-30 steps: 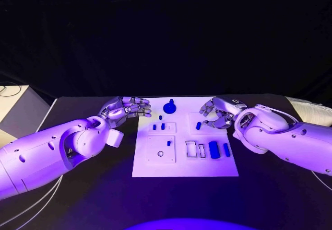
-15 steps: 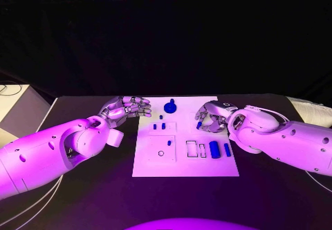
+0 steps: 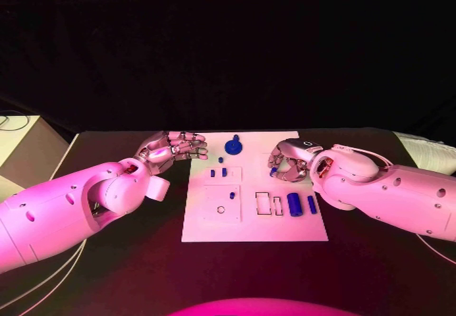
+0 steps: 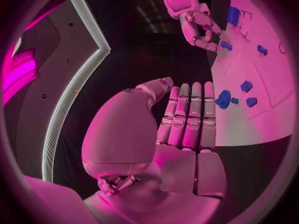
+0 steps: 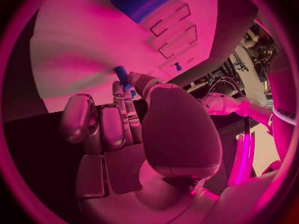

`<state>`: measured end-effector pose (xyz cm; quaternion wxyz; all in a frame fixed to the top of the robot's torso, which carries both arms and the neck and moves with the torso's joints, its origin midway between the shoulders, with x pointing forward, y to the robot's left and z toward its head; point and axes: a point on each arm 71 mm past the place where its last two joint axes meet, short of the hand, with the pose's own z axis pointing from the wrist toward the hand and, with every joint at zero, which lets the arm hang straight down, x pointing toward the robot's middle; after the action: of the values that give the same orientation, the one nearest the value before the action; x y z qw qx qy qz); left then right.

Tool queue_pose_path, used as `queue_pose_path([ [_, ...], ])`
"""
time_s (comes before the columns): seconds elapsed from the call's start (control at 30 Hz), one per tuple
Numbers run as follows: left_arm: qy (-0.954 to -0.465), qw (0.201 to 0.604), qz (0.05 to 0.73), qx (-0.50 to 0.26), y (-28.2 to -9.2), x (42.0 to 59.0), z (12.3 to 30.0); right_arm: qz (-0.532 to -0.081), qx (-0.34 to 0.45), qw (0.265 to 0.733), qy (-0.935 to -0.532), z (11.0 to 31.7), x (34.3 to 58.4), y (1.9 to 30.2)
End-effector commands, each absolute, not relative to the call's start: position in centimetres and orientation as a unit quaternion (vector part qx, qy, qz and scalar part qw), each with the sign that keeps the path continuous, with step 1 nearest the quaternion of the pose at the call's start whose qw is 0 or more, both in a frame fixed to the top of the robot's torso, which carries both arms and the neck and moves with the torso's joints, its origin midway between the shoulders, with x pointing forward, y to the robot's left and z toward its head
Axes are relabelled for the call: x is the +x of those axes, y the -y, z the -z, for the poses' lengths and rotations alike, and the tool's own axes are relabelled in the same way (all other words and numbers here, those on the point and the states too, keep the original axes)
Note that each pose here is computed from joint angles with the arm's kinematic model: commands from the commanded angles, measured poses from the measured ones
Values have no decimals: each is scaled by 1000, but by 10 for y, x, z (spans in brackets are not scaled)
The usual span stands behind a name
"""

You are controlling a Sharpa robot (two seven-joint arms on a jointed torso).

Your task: Assemble the parts on the task board

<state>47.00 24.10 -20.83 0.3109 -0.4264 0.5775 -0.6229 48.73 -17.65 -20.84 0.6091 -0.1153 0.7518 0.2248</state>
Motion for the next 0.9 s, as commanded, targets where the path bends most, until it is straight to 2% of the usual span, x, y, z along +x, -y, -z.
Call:
queue_pose_path([
  [0.03, -574, 304, 633, -422, -239, 469, 207, -213, -128, 608, -754, 211, 487, 175],
  [0.6, -575, 303, 632, -423, -239, 469, 207, -214, -131, 616, -746, 216, 485, 171],
  [0.9, -575, 303, 631, -423, -239, 469, 207, -228, -73, 640, -730, 212, 486, 177],
])
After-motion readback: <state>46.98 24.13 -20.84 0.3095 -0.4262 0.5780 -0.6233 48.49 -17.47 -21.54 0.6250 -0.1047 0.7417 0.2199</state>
